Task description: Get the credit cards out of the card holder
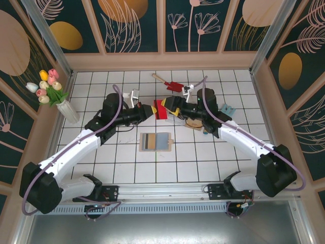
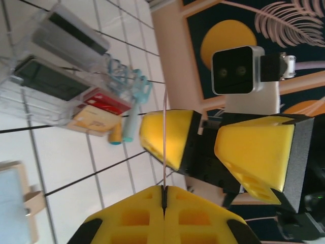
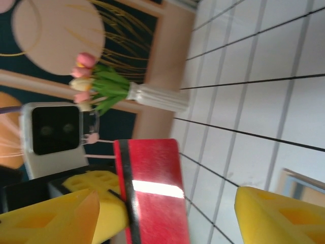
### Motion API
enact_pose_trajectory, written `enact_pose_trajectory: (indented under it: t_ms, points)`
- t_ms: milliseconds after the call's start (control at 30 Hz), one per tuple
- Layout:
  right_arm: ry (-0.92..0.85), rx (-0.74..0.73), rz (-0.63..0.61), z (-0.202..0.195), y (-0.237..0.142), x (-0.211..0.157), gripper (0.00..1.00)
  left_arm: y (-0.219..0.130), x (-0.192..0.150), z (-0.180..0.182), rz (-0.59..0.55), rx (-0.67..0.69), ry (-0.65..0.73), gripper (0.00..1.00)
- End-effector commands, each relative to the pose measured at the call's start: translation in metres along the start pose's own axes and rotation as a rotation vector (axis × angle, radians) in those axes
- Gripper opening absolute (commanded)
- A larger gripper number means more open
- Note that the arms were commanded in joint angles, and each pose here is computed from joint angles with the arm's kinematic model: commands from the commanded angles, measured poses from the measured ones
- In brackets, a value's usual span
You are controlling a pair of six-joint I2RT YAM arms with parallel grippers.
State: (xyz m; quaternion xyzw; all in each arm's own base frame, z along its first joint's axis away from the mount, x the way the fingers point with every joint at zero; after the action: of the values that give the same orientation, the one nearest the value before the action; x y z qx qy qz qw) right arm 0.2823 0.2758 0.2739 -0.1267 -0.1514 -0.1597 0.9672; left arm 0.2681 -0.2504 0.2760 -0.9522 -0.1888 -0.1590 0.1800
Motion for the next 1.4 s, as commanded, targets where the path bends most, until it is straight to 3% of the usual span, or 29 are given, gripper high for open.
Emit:
enact_pose_trajectory:
  t_ms: [0,233,567,667,867,1000,1200,1367]
  points:
    - [-0.033,0.202,0.01,0.036,-0.014,0.007,0.65,-0.008,0.005,-0.027,-0.011,-0.119,-0.008,0.0]
    - [-0.065,0.271,0.073,0.046,-0.019,0.0,0.33,-0.013,0.003,-0.027,-0.003,-0.16,-0.029,0.0]
    - [-0.093,0.248,0.117,0.042,-0.013,0.001,0.02,-0.012,0.004,-0.024,0.001,-0.17,-0.025,0.0]
    - [-0.133,0.186,0.093,0.033,-0.012,0.008,0.0,-0.012,0.006,-0.014,-0.011,-0.111,-0.025,0.22]
    - [-0.362,-0.131,-0.021,0.0,-0.024,0.043,0.0,-0.015,0.016,0.045,-0.09,0.201,-0.014,0.74]
    - [-0.561,-0.269,-0.08,-0.02,-0.047,0.067,0.0,-0.021,0.021,0.082,-0.132,0.382,0.035,0.96]
    - [-0.831,-0.459,-0.089,-0.05,-0.083,0.09,0.0,-0.03,0.027,0.117,-0.149,0.594,0.128,0.98]
    - [-0.886,-0.495,-0.015,-0.077,-0.108,0.105,0.0,-0.03,0.03,0.132,-0.127,0.686,0.155,0.98]
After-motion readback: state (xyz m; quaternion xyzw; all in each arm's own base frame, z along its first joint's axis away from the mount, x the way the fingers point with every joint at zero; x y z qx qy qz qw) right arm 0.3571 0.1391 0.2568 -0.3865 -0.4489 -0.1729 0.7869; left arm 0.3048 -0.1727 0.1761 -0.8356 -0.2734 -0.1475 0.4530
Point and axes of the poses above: each hand's point on the last joint's axis, 136 mm out from that joint toward the fingers, its own y axis out along the fingers, its own z axis along the line the jaws close on, x = y × z, the point moved 3 cm from there along -y, back along the fingers, and after that the axes turned 2 degrees about y, right-handed, at the moved point
